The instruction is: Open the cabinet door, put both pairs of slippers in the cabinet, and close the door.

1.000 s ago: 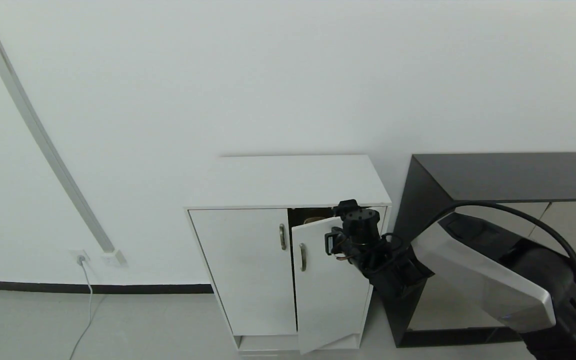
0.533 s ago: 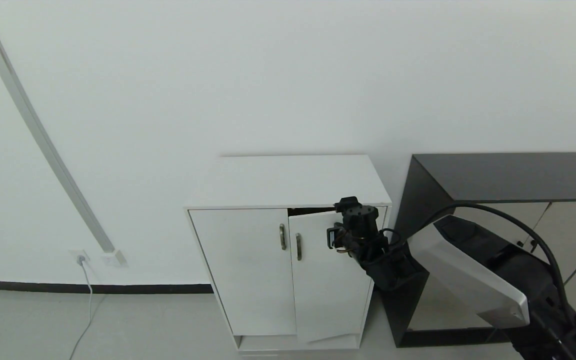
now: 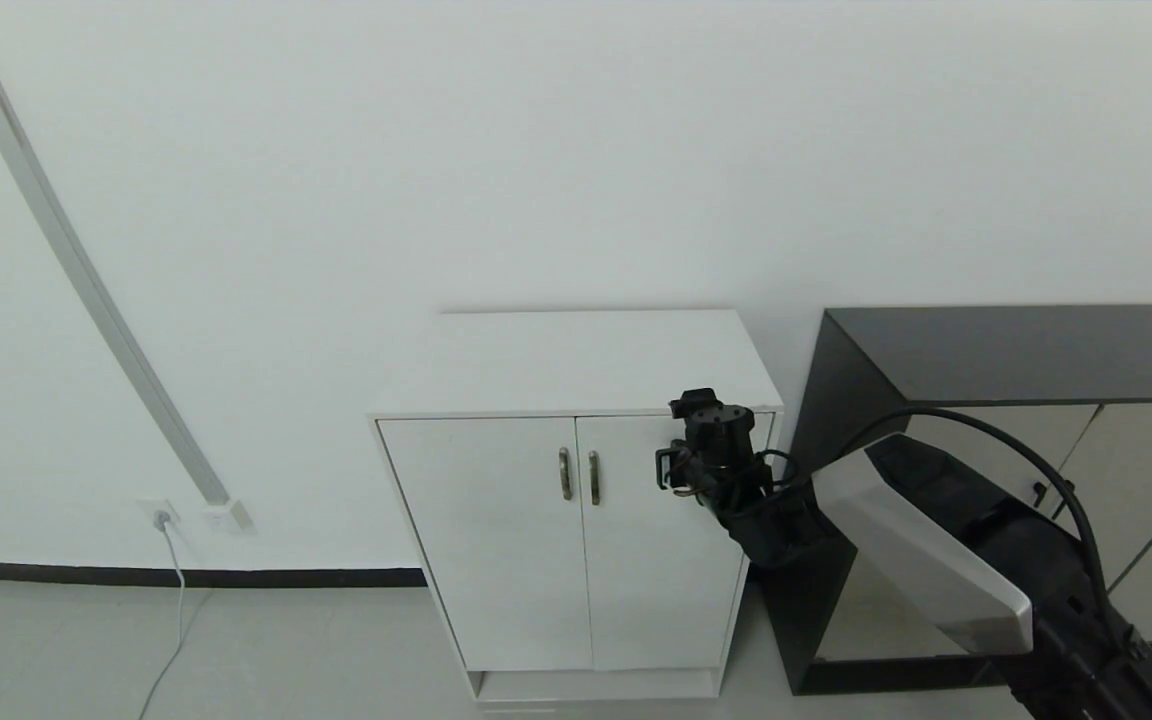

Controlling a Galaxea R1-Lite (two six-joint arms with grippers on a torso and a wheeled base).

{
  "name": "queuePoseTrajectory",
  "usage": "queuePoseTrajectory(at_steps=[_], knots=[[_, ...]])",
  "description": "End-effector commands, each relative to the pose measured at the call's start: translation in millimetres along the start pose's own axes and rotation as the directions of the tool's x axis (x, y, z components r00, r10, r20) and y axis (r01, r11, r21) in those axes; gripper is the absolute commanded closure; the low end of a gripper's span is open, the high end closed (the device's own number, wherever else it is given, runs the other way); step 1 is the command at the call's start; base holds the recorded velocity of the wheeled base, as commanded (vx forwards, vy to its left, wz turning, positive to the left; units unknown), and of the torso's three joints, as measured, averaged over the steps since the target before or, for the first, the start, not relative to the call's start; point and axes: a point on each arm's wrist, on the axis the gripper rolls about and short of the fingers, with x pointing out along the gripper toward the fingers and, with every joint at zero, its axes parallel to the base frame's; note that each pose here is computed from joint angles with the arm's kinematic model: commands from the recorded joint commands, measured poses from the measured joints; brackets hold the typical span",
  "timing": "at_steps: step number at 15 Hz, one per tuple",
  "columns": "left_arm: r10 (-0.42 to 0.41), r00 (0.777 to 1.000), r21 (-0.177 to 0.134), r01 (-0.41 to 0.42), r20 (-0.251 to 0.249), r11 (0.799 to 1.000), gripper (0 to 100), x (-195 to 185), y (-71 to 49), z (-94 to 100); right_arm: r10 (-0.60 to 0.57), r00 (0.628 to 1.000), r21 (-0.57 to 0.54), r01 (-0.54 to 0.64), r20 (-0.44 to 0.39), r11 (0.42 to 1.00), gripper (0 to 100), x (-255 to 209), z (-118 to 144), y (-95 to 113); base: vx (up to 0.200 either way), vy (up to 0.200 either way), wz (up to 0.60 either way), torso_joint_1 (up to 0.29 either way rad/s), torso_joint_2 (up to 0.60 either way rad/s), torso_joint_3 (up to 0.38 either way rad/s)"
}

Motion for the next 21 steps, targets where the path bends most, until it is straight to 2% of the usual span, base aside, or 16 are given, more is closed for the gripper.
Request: queuePoseTrajectory(at_steps=[1, 15, 21], knots=[[0.000, 1.000, 0.000, 0.000, -0.001, 1.000, 100, 0, 0.0, 0.1, -0.006, 1.000, 0.001, 0.006, 0.000, 1.000, 100, 2, -1, -2, 0.000, 0.000, 0.00, 0.000, 0.00, 0.000], [-0.002, 1.000, 0.001, 0.002, -0.001, 1.000, 100, 0, -0.1, 0.1, -0.020, 1.000, 0.012, 0.020, 0.017, 1.000, 100, 4, 7, -10, 0.000, 0.000, 0.00, 0.000, 0.00, 0.000], [-0.002, 1.000, 0.001, 0.002, -0.001, 1.000, 100, 0, -0.1, 0.1, 0.010, 0.999, 0.012, -0.010, 0.034, 1.000, 100, -52, 20, -8, 0.000, 0.000, 0.00, 0.000, 0.00, 0.000]])
